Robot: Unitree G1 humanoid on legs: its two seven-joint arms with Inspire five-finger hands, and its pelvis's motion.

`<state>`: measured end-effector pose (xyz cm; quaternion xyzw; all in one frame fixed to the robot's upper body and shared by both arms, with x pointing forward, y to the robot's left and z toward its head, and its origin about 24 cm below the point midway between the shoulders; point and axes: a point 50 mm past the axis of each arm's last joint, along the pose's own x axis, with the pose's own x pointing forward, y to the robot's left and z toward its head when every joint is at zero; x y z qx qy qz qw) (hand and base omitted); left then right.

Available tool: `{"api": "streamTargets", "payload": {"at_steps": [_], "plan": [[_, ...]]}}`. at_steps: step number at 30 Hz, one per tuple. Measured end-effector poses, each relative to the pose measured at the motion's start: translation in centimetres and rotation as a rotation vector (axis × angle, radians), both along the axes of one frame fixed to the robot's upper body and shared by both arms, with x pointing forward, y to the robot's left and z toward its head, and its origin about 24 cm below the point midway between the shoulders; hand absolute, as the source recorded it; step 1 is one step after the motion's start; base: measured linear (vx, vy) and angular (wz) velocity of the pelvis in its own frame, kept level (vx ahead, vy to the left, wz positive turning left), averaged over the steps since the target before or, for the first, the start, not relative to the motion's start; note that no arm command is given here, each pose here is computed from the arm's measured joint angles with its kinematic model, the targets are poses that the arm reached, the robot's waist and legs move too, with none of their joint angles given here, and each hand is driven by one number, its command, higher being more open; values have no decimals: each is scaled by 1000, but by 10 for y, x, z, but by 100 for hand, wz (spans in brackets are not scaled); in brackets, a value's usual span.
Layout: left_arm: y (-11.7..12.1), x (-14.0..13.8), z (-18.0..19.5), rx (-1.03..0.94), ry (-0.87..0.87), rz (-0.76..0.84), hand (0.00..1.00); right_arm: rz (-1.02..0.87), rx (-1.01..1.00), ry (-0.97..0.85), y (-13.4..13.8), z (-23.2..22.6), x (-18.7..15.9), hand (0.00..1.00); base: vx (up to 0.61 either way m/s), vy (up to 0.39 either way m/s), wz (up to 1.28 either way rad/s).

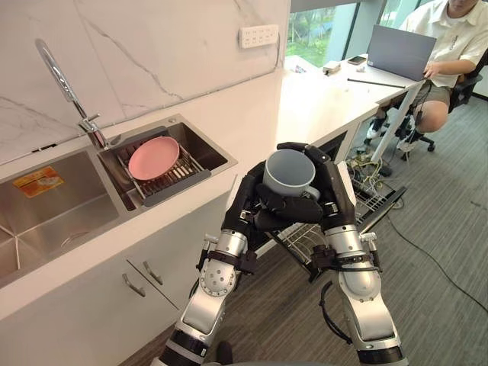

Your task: Walk over to the sink, pick up the cup, carry it to the dishwasher, place the cup inside the dishwasher, then close the dishwasher door

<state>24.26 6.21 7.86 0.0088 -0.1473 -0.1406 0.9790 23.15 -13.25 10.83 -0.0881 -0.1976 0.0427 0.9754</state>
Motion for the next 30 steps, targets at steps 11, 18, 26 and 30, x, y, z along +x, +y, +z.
{"api": "streamTargets", "payload": {"at_steps": [11, 18, 26, 30], "plan": [[-2, -10, -17, -20, 104, 18, 90, -64, 44, 90, 6, -20, -12, 30, 2, -7, 2], [-2, -9, -19, -16, 113, 18, 90, -103, 2, 84, 7, -21, -13, 30, 4, -3, 2], [-1, -8, -25, -8, 147, 40, 90, -210, -87, 50, 3, -19, -14, 30, -1, -4, 2], [45, -14, -48, 15, 259, 300, 90, -634, -33, -3, -57, -16, -21, 30, 0, 0, 0]]}}
